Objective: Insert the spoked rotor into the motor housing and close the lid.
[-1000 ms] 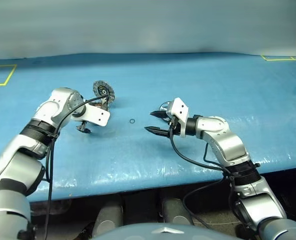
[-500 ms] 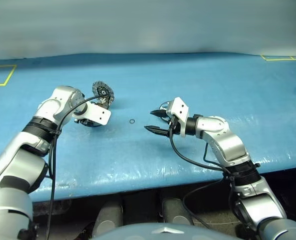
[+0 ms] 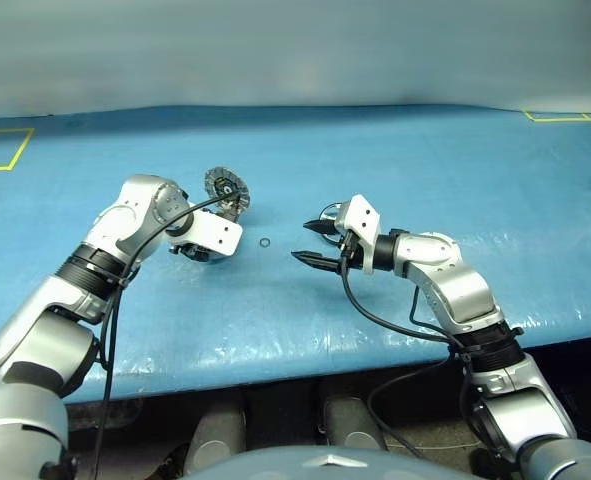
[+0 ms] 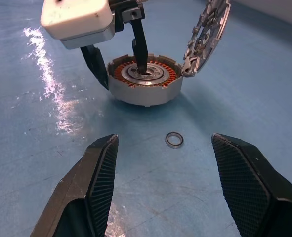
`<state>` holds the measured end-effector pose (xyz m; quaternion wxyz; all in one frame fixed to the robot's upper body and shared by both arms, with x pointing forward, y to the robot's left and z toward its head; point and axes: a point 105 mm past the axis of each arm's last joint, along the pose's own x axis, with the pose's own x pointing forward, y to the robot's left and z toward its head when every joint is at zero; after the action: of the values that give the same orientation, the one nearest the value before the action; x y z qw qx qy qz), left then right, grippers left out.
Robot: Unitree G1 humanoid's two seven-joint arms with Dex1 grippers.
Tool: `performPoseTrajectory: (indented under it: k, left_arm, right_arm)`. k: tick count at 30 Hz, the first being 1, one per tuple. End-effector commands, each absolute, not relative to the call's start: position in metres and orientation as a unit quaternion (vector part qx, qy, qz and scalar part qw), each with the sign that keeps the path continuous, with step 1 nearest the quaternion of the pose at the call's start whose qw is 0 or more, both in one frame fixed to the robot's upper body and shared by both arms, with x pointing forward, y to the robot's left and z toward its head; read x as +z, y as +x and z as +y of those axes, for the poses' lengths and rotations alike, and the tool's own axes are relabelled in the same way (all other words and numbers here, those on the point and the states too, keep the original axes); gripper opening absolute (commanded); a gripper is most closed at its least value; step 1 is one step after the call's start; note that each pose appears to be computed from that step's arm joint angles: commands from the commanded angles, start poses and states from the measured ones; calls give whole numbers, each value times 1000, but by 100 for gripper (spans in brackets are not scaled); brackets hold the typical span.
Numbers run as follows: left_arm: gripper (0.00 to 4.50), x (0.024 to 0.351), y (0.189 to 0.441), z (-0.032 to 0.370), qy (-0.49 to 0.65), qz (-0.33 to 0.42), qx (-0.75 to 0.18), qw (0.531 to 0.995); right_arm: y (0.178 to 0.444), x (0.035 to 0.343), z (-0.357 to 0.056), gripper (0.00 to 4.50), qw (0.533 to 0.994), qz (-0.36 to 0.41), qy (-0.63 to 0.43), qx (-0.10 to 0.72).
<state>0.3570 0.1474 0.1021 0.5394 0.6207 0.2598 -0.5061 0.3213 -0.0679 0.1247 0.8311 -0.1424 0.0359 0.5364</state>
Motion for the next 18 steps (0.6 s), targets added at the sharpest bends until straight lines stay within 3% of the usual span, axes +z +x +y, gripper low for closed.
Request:
performPoseTrajectory:
  k: [1, 8, 11, 18]
  left_arm:
    - [218, 129, 361, 131, 614, 204, -485, 588]
    - [218, 119, 343, 115, 556, 263, -495, 614]
    - [218, 121, 347, 111, 551, 293, -463, 630]
    - [218, 125, 344, 100, 549, 330, -450, 622]
  right_arm:
    - [320, 131, -65, 317, 830, 14, -147, 538]
    - [319, 128, -60, 317, 830, 12, -140, 540]
    - [319, 126, -59, 317, 830, 12, -139, 540]
    - [318, 124, -60, 317, 833, 12, -138, 536]
